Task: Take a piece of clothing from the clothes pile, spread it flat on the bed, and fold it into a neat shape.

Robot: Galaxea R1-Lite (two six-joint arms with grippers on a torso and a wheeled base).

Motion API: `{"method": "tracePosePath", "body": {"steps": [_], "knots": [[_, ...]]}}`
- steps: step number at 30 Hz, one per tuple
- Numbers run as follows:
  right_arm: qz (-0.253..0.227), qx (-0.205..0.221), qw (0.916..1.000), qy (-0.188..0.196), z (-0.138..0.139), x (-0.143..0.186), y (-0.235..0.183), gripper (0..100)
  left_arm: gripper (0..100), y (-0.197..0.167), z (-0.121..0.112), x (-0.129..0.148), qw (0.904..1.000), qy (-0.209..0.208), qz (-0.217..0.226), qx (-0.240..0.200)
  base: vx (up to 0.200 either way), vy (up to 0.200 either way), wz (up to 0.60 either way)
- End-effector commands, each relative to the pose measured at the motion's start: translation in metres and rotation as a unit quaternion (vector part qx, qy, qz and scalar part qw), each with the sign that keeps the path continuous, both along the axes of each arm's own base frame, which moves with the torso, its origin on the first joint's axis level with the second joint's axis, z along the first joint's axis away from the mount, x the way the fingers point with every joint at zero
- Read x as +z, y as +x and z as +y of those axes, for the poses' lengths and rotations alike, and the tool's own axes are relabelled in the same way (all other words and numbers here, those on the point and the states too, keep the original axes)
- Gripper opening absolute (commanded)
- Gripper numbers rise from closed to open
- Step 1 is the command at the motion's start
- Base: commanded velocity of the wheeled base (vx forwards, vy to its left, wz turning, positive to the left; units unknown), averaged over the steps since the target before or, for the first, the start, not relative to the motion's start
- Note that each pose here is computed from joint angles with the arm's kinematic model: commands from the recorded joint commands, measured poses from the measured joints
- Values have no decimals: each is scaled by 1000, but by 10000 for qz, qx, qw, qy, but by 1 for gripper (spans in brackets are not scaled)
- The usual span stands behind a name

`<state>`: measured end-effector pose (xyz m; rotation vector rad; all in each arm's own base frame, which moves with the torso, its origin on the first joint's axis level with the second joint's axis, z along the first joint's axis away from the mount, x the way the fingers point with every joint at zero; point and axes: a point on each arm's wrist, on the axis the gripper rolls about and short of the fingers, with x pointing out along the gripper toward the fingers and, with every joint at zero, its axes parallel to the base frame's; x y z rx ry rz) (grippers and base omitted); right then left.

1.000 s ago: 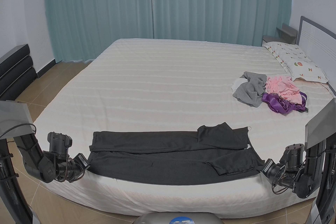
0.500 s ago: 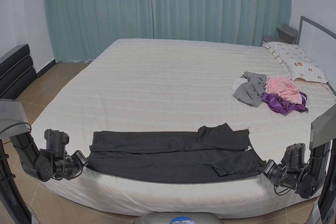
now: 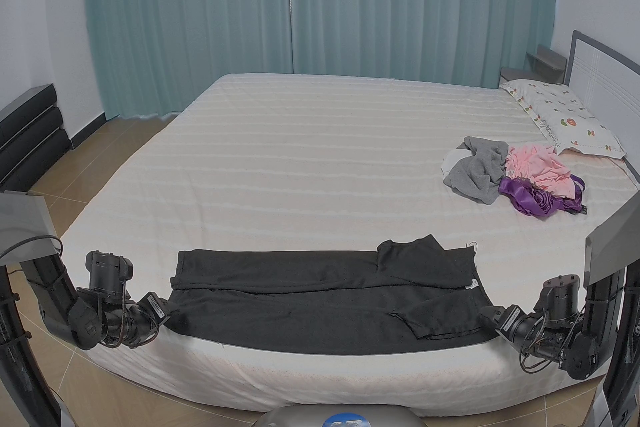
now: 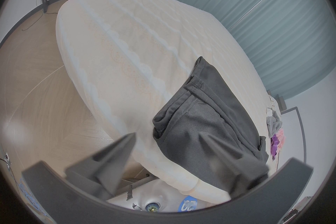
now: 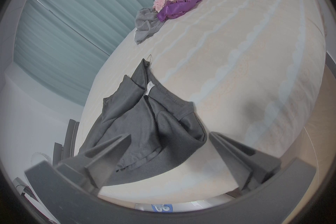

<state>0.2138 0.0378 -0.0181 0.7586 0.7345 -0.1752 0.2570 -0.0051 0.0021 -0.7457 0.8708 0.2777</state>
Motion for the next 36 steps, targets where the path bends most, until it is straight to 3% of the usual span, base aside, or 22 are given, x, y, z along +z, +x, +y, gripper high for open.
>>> {"method": "tracePosePath", "body": {"steps": [1, 5, 12, 27, 36], "knots": [[-377, -128, 9992, 32, -5, 20, -3, 100, 100, 2, 4, 6, 9999, -26, -145, 79, 0, 0, 0], [-840, -153, 9963, 89, -7, 44, -7, 100, 100, 1, 6, 17, 9993, -179, -342, 20, 0, 0, 0], [-1220, -255, 9920, 175, -12, 72, -4, 100, 100, -6, 7, 42, 9958, -466, -786, -108, 0, 0, 0], [-856, 106, 9930, 807, 15, 63, -6, 100, 100, -4, 7, 40, 9941, -799, -730, -25, 0, 0, 0], [-676, 109, 9940, 856, 17, 55, -6, 100, 100, -4, 7, 40, 9936, -863, -731, -38, 0, 200, 0]]}}
